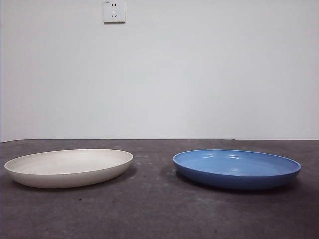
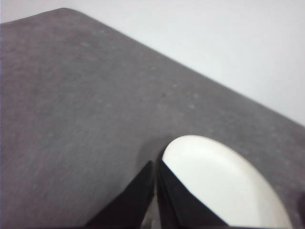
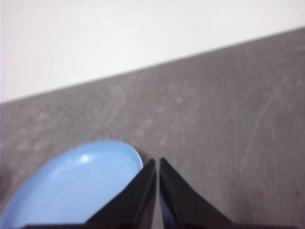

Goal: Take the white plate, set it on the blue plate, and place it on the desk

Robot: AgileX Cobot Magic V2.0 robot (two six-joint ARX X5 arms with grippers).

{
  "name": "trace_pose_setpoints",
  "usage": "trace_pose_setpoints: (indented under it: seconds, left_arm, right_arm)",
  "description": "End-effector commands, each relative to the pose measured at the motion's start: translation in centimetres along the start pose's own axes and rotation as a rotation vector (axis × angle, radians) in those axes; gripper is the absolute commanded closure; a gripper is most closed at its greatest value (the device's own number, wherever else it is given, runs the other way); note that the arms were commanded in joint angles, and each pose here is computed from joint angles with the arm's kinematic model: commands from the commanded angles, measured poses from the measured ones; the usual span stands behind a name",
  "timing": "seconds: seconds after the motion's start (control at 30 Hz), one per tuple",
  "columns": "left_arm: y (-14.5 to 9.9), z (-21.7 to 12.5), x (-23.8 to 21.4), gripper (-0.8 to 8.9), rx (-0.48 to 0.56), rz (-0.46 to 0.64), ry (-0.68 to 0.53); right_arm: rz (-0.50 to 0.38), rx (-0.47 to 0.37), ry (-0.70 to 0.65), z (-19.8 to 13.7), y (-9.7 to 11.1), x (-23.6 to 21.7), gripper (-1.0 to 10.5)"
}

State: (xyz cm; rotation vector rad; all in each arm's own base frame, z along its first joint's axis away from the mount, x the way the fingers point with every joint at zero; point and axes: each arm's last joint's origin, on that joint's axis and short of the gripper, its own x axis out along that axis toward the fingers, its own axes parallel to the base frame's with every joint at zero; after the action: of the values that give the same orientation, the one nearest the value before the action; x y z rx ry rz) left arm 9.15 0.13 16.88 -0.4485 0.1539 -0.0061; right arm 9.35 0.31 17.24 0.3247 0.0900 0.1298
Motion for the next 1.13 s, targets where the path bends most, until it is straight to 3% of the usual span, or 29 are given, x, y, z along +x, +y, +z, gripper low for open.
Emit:
trace_pose_setpoints:
  seconds: [0.03,0.27,0.47,0.73,1.13]
  left_arm:
    - [-0.8,1.7,-0.7,8.04,-0.016,-0.018,-0.036]
    - [-2.4,4.8,-1.9,8.04,0.007,-0.011,-0.021]
    - [-4.1,7.8,-2.1,8.04,0.101,-0.057,0.058]
    - [-6.0,10.8,-0.5,8.04,0.212,-0.19,0.31]
    - [-8.2,12.9,1.8,8.04,0.285,-0.393,0.647]
  right_arm:
    - [0.02,0.007,-0.067,1.8,0.7,-0.6,9.4]
    - [0.032,-0.008,-0.101,5.0,1.9,-1.7,9.4]
    - [0.048,-0.056,-0.005,7.9,3.1,-1.9,9.4]
    - [0.127,-0.126,0.247,11.6,4.5,-0.7,9.4]
    - [0.301,-0.159,0.63,14.6,5.9,2.2,9.4]
